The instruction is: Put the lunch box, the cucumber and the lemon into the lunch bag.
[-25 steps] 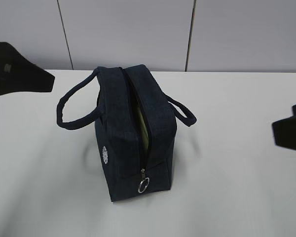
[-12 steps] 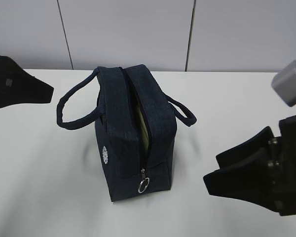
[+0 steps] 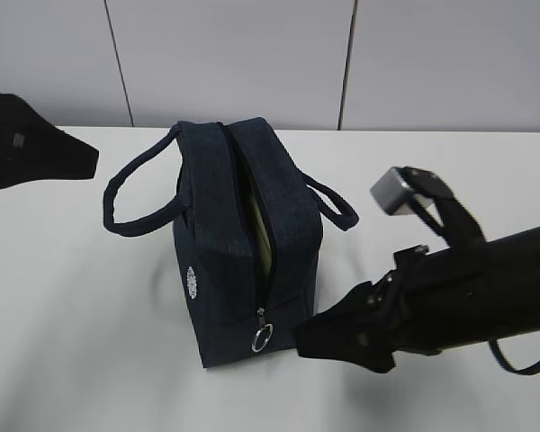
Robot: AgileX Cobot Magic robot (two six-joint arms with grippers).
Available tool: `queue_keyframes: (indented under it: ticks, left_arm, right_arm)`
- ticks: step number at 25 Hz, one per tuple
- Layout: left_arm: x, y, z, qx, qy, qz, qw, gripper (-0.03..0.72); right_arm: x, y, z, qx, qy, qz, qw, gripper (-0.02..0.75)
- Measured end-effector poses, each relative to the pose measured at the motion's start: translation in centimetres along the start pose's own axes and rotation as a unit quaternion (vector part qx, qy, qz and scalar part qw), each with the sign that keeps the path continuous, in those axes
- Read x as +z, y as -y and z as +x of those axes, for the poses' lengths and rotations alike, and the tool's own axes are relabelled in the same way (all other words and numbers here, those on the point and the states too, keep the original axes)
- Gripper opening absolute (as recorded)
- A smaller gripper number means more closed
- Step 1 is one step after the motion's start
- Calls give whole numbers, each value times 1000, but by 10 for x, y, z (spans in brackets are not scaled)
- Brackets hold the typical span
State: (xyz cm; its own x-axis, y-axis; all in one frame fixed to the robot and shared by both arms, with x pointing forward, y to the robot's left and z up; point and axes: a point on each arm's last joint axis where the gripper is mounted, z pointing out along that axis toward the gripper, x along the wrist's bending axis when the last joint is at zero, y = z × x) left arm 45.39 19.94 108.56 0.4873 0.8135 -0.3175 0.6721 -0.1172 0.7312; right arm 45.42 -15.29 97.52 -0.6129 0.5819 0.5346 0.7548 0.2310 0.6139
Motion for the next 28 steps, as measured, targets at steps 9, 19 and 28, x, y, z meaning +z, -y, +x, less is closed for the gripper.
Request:
queue_keyframes:
  ticks: [9,19,28]
  left_arm:
    - [0,-1,0,-1,-2,-5,1000,379]
    - [0,-4,2,-1,-11,-22,1000,373]
    - [0,-5,3,-1,-15,-28,1000,363]
  right_arm:
    - [57,9,-2,86,35,0,996,434]
    - [73,-2,-17,117,73,-4,990,434]
    - [80,1,-23,132,83,5,988,434]
